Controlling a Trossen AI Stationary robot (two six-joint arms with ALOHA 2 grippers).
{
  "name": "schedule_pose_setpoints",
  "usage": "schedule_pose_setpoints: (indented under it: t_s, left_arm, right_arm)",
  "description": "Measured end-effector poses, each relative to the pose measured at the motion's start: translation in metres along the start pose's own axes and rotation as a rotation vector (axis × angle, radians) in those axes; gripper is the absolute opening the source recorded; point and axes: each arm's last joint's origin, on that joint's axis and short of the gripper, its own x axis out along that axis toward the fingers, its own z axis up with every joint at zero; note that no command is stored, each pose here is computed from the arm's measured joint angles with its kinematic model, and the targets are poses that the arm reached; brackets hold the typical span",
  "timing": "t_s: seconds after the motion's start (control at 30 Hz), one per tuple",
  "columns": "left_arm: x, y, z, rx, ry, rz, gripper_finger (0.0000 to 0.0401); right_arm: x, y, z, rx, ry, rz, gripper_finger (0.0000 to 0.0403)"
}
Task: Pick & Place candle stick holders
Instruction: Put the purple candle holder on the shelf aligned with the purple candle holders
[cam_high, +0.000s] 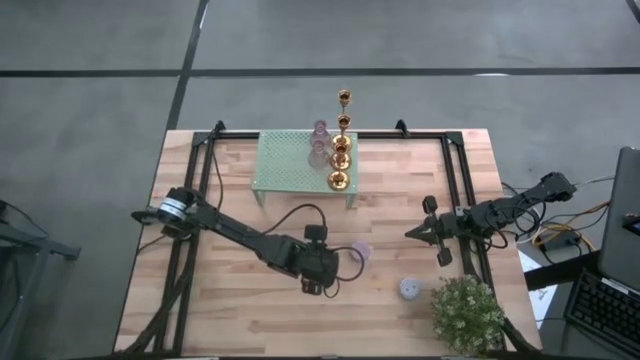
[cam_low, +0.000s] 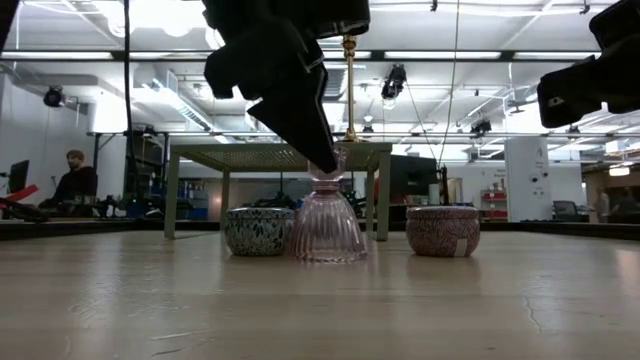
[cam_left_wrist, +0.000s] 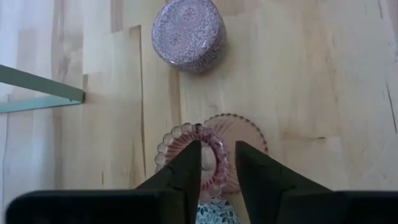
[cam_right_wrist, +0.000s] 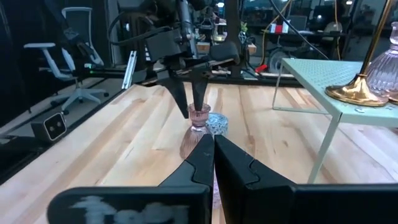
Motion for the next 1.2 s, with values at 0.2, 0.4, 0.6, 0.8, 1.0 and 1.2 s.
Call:
schedule_pose_setpoints:
  t_s: [0.2,0.4,0.6,0.8,1.0,1.2]
  left_arm:
    - [-0.006,0.003,0.001,0.005,-0.007,-0.003,0.0038]
    - [-0.01,0.005,0.001,0.027,-0.005,0.006,0.002]
    - [-0.031,0.014,0.013,0.034,0.041,0.031,0.0021]
    - [-0.072,0.034,0.034,0.064,0.063,0.125,0.0021]
    - [-0.105,0.069,0.047,0.075,0.103,0.234,0.0021]
    - [-0.115,0.114,0.052,0.034,0.139,0.289,0.0021]
  right_arm:
    - [0.0,0.0,0.0,-0.002,0.0,0.0,0.0009]
    - [0.0,0.0,0.0,-0.004,0.0,0.0,0.0009]
    - [0.0,0.0,0.0,-0.003,0.0,0.001,0.0009]
    - [0.0,0.0,0.0,0.001,0.0,0.001,0.0009]
    - [0.0,0.0,0.0,-0.017,0.0,0.001,0.0009]
    - [0.0,0.0,0.0,-0.021,0.0,0.001,0.0009]
